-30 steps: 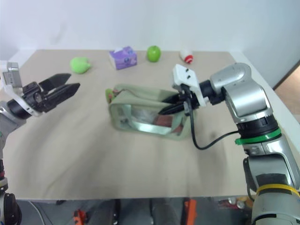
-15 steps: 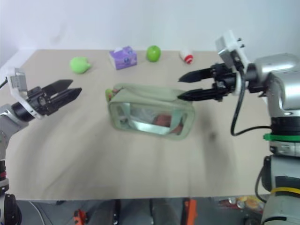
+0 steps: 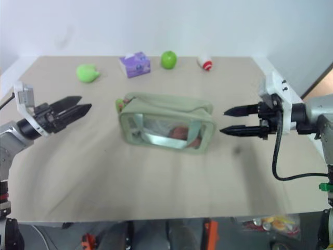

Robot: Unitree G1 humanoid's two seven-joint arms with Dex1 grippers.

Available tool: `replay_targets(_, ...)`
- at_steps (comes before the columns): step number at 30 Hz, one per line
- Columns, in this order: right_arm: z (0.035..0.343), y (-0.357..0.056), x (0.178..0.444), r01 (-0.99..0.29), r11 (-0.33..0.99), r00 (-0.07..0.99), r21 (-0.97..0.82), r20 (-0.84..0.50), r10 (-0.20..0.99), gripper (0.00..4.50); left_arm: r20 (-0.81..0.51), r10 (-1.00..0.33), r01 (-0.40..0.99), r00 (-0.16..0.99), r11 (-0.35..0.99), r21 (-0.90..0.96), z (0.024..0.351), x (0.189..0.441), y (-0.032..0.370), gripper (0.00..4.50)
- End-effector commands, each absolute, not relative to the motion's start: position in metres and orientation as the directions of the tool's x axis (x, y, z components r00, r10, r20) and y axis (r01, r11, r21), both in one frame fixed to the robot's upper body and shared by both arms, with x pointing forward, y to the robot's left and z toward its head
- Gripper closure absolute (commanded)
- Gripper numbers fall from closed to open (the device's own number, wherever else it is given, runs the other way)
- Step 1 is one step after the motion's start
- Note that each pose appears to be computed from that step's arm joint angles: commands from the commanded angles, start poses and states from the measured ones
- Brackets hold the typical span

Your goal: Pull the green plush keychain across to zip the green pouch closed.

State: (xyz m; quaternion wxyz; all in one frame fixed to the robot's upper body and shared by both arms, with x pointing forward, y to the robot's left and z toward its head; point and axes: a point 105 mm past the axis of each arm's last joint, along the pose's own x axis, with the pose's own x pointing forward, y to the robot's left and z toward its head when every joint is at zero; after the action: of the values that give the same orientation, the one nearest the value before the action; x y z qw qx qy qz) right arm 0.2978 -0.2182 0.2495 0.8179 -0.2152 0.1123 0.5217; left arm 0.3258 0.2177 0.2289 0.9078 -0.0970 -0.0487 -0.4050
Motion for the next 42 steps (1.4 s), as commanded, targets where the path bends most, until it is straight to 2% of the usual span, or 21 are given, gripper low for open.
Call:
replay_targets(1,0.257,-0.214,0.3,-0.883,0.375,0.461,-0.283,-0.368,0.807,1.47,0.17,-0.759,0.777,0.629,0.624,-0.088,0.239,0.322,0.213,0.0)
replay_targets(10,0.25,-0.207,0.312,-0.883,0.383,0.461,-0.271,-0.349,0.816,1.47,0.093,-0.897,0.9,0.432,0.435,0.016,0.25,0.292,0.177,0.0)
replay_targets(20,0.247,-0.204,0.312,-0.892,0.371,0.445,-0.259,-0.354,0.822,1.47,0.057,-0.959,0.956,0.277,0.281,0.083,0.264,0.267,0.151,0.0)
replay_targets(28,0.245,-0.202,0.311,-0.895,0.368,0.439,-0.252,-0.356,0.825,1.47,0.051,-0.968,0.962,0.245,0.249,0.107,0.267,0.264,0.143,0.0)
replay_targets(31,0.243,-0.199,0.31,-0.901,0.36,0.428,-0.243,-0.352,0.833,2.25,0.055,-0.966,0.96,0.253,0.257,0.111,0.267,0.266,0.144,0.0)
replay_targets(33,0.241,-0.197,0.307,-0.908,0.346,0.412,-0.236,-0.353,0.84,3.02,0.061,-0.961,0.955,0.27,0.275,0.108,0.268,0.269,0.147,0.0)
replay_targets(35,0.239,-0.197,0.306,-0.911,0.341,0.406,-0.233,-0.356,0.842,3.6,0.069,-0.955,0.95,0.289,0.295,0.102,0.268,0.273,0.151,0.0)
replay_targets(37,0.238,-0.196,0.306,-0.912,0.338,0.402,-0.231,-0.357,0.843,4.35,0.103,-0.931,0.931,0.351,0.358,0.066,0.268,0.285,0.163,0.0)
replay_targets(41,0.237,-0.197,0.306,-0.913,0.337,0.401,-0.228,-0.356,0.844,4.46,0.156,-0.84,0.852,0.52,0.522,-0.032,0.263,0.318,0.193,0.0)
replay_targets(42,0.237,-0.197,0.306,-0.913,0.337,0.401,-0.229,-0.356,0.844,4.46,0.097,-0.791,0.797,0.604,0.6,-0.067,0.249,0.334,0.202,0.0)
